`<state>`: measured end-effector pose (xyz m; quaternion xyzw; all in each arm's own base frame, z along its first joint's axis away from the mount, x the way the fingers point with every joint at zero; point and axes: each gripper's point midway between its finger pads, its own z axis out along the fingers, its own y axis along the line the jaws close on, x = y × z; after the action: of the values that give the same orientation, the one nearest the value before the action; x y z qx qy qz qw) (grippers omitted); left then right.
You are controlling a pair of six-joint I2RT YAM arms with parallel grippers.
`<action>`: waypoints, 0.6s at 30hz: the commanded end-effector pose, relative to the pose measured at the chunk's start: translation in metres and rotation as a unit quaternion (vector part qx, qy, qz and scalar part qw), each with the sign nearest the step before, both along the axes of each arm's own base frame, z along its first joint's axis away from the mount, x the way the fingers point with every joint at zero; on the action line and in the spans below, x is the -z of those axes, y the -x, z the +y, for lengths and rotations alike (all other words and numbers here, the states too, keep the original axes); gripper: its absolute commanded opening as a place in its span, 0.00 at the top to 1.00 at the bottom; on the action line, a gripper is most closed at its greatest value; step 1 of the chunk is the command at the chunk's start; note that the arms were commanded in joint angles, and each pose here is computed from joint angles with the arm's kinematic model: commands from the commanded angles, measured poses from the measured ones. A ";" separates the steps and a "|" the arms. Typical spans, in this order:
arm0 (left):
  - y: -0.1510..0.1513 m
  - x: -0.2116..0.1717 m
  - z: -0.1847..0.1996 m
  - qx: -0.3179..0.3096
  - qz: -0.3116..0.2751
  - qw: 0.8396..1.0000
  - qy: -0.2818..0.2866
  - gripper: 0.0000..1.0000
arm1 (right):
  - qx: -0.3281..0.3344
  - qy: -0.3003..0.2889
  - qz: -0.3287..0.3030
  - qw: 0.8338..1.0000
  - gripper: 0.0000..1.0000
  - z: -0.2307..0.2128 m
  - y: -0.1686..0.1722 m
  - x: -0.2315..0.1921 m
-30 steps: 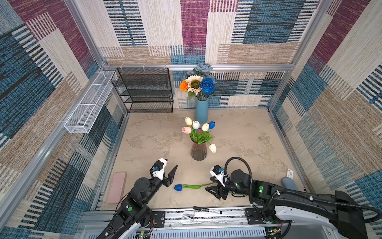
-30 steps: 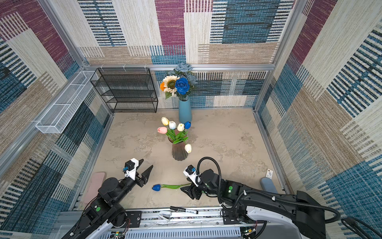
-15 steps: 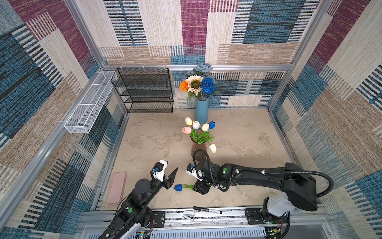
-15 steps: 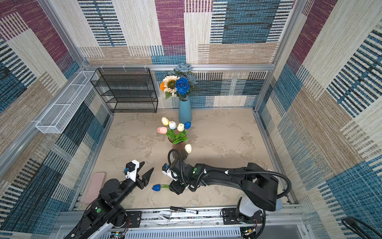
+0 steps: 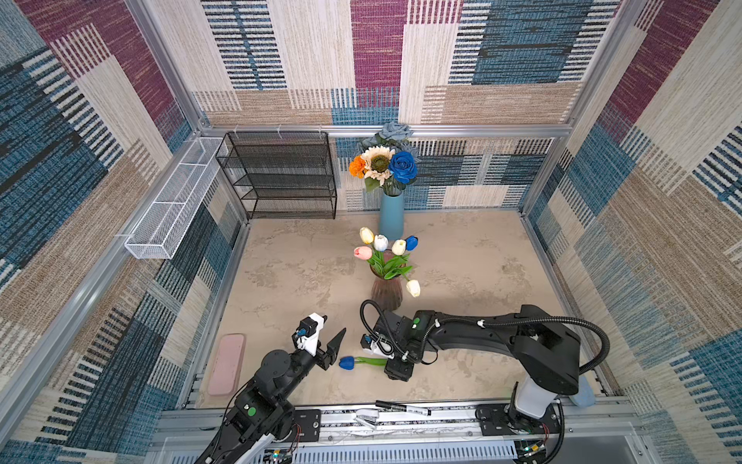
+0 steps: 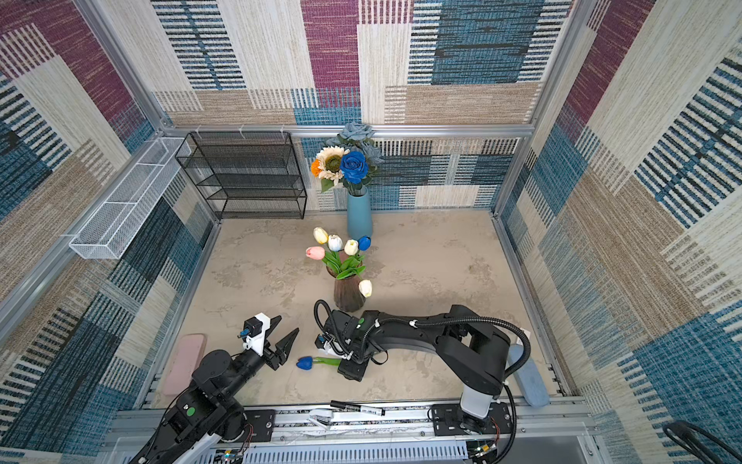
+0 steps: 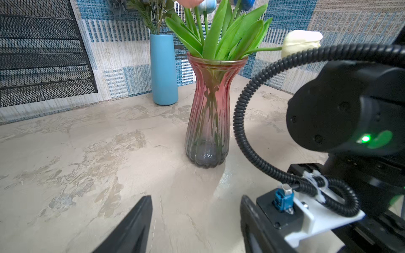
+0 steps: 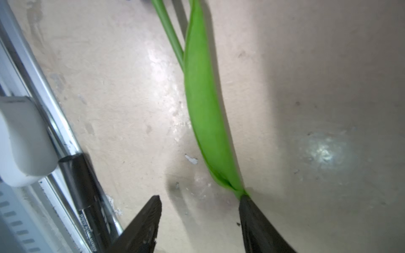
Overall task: Arrange the flowers into the vase
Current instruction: 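Lower the right gripper onto the blue tulip stem and close it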
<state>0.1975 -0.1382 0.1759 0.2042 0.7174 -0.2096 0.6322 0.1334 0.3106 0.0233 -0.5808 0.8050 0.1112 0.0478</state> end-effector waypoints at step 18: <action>-0.007 -0.038 0.012 -0.038 -0.062 0.997 0.030 0.32 | -0.051 -0.018 -0.083 0.995 0.94 0.001 -0.024 0.009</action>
<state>0.2019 -0.1330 0.1909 0.1890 0.7015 -0.2004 0.6573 0.1520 0.3051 0.0184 -0.6204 0.7737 0.0798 0.1004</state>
